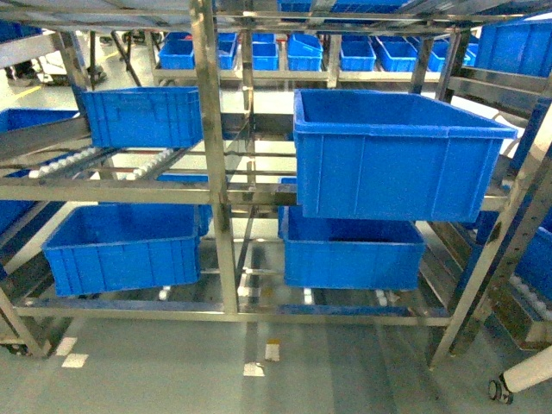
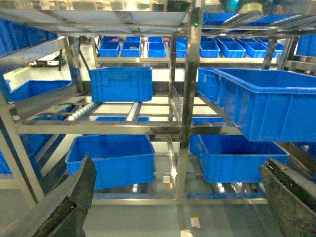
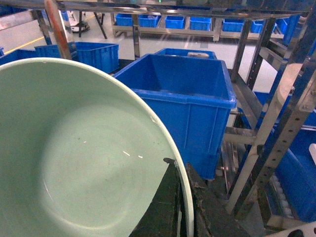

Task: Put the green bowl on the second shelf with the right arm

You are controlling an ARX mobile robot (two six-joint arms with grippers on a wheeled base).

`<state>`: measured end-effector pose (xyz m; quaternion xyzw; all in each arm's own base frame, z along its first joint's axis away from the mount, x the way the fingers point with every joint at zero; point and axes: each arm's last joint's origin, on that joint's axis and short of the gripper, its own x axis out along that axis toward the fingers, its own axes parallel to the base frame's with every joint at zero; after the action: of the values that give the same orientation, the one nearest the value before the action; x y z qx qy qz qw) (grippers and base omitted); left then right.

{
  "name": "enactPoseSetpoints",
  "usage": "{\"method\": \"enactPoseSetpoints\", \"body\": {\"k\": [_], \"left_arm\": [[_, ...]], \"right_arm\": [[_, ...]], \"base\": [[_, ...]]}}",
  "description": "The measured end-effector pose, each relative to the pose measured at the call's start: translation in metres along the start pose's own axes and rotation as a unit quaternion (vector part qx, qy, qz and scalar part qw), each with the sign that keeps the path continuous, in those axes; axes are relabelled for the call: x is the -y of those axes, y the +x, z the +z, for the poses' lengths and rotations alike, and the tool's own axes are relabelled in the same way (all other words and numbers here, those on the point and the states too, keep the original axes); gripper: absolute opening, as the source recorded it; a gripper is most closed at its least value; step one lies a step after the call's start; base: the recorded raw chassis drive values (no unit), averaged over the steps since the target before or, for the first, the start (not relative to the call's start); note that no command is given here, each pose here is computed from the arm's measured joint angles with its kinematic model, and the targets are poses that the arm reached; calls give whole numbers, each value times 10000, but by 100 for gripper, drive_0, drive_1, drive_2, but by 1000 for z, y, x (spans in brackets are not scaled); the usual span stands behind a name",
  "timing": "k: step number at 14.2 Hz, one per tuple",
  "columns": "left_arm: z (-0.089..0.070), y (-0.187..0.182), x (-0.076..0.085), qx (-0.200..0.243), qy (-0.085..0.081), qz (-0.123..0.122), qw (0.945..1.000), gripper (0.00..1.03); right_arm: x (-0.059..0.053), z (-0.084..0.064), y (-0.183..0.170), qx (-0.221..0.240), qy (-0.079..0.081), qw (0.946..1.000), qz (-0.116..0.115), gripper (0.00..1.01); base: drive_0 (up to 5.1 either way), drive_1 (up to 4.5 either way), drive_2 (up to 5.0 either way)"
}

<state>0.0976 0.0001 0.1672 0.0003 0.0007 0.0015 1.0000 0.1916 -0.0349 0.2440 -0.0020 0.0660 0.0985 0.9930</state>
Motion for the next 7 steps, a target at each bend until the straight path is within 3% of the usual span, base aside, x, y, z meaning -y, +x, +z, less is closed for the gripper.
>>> {"method": "enactPoseSetpoints", "body": {"k": [7], "left_arm": [[0,0,0,6,0,-11,10000,98]], "right_arm": [[0,0,0,-9,4,10000,0,2]], "base": [[7,440,-426]]}}
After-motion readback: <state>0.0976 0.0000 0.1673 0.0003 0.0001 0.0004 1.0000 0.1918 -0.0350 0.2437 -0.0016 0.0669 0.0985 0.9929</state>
